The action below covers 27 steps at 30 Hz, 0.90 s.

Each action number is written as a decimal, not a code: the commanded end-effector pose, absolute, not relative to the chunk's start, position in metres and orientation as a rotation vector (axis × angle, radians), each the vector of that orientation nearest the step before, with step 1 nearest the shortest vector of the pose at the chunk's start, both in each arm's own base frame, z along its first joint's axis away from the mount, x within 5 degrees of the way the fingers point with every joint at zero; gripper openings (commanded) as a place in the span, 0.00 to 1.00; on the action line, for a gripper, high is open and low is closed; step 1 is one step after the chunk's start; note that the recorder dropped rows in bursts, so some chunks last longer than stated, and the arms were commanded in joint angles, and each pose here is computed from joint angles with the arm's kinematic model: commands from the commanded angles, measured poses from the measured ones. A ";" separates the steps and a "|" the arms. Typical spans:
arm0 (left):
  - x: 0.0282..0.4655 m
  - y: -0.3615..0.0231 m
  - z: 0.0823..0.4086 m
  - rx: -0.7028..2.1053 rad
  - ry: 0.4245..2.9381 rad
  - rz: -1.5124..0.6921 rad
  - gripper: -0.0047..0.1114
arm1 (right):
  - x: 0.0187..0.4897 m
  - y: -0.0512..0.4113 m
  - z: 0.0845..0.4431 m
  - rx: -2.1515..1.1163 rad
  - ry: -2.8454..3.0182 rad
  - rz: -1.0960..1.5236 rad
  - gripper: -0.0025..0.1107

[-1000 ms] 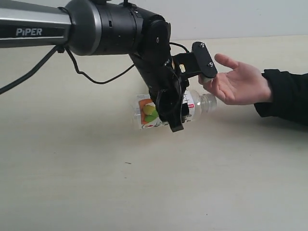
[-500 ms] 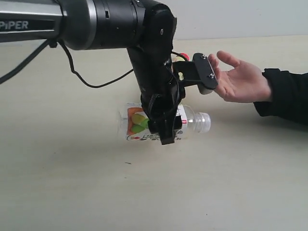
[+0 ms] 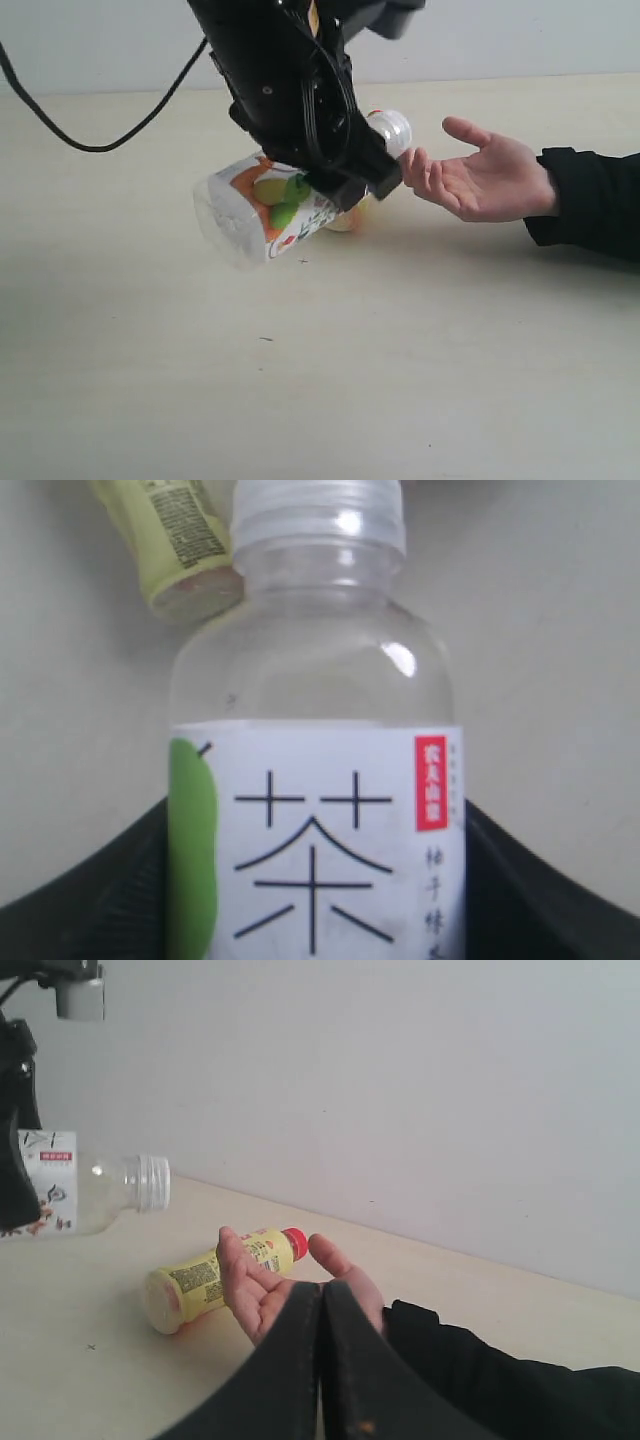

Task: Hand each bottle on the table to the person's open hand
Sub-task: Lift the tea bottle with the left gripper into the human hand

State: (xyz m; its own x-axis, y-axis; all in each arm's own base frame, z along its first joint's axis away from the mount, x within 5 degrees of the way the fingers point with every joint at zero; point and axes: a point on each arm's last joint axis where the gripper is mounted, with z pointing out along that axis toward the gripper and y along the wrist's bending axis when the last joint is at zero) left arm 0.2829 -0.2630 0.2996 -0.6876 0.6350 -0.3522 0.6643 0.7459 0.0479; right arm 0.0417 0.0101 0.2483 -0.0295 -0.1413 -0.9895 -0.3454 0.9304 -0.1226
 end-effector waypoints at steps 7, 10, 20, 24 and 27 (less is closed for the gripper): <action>0.264 -0.266 0.354 0.635 2.484 -0.363 0.04 | 0.042 0.010 0.248 -0.380 1.601 0.170 0.02; 0.267 -0.269 0.369 0.392 2.472 -0.488 0.04 | 0.042 0.010 0.248 -0.380 1.601 0.170 0.02; 0.289 -0.318 0.346 0.080 2.309 -0.706 0.04 | 0.042 0.010 0.248 -0.380 1.601 0.170 0.02; 0.299 -0.333 0.324 0.016 2.319 -0.617 0.04 | 0.042 0.010 0.248 -0.380 1.601 0.170 0.02; 0.308 -0.343 0.309 -0.005 2.343 -0.595 0.04 | 0.042 0.010 0.248 -0.380 1.601 0.170 0.02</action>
State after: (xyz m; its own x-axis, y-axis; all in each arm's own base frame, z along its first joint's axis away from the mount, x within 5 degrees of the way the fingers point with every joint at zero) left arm 0.3034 -0.3348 0.3149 -0.7547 -0.1506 -0.6385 0.1757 0.8913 -0.4179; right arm 0.0417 0.0101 0.2483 -0.0295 -0.1413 -0.9895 -0.3454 0.9304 -0.1226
